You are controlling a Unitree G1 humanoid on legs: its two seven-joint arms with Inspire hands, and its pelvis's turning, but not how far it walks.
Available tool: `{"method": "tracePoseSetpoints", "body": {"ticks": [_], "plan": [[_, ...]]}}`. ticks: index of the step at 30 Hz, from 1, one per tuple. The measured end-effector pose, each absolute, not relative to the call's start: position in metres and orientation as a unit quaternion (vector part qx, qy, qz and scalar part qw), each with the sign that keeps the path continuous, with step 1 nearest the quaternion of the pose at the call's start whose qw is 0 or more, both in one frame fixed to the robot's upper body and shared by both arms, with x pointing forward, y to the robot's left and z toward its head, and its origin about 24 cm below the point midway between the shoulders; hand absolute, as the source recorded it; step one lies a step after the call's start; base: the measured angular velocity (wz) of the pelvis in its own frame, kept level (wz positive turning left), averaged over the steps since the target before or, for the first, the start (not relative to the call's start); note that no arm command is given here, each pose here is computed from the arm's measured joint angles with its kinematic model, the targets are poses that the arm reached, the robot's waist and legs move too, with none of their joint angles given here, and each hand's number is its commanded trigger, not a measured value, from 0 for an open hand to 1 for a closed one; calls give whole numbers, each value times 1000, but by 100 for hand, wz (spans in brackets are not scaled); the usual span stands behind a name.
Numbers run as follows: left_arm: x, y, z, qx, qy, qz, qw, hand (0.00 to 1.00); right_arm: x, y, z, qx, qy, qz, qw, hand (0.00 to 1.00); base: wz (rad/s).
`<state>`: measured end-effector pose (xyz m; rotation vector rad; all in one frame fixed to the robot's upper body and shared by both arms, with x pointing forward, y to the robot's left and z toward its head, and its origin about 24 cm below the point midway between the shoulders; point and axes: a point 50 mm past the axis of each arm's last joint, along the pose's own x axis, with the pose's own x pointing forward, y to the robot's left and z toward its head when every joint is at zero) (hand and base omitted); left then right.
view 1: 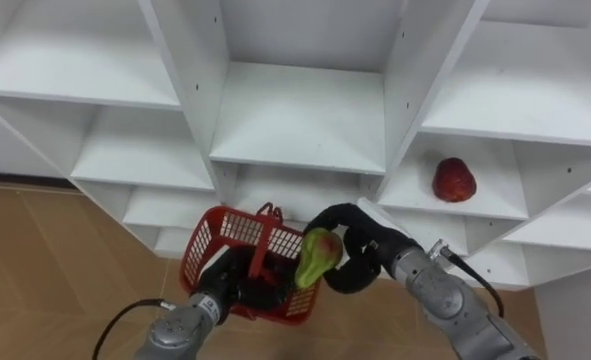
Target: Collect fruits from the closet
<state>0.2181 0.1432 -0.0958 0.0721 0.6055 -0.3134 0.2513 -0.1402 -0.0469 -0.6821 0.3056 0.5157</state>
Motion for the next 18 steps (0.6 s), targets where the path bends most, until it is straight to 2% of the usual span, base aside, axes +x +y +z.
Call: {"method": "tracePoseSetpoints", "body": {"ticks": [18], "plan": [[211, 147, -98, 29, 302, -162, 939, 100, 249, -166, -58, -325, 194, 210, 902, 100, 0]]}}
